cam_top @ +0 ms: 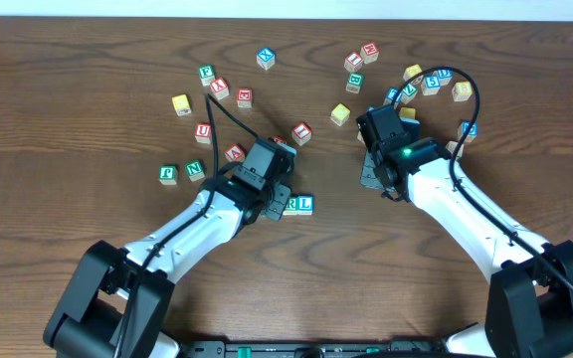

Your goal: Spell out CORL

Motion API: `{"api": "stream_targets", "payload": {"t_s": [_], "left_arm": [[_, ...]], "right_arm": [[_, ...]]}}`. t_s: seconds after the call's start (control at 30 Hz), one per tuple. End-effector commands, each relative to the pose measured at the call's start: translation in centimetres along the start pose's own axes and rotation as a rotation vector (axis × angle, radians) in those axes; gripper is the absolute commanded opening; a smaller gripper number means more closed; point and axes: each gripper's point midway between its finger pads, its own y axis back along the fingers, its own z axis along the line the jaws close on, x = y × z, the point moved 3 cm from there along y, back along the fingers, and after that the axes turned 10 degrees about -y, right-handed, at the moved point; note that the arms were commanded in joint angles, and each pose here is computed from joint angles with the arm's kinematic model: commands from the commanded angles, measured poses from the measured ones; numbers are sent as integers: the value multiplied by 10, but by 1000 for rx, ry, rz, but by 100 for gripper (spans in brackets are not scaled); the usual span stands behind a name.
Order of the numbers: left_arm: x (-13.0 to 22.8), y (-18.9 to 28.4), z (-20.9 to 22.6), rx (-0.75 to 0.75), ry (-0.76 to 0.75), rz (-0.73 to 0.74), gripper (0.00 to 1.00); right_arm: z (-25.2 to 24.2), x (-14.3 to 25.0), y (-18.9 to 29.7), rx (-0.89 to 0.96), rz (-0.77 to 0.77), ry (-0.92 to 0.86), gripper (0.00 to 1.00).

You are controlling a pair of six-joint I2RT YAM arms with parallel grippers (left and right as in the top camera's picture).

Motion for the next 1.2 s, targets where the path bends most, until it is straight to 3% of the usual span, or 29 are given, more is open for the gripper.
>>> {"api": "stream_targets", "payload": {"t_s": [0.0, 1.17], "left_arm": [[-8, 0, 8, -51, -18, -6, 7], [-5, -8, 7, -47, -38, 40, 7]], "right_arm": [[3, -7, 6, -19, -18, -18, 1], [9, -4, 8, -30, -22, -9, 1]]}}
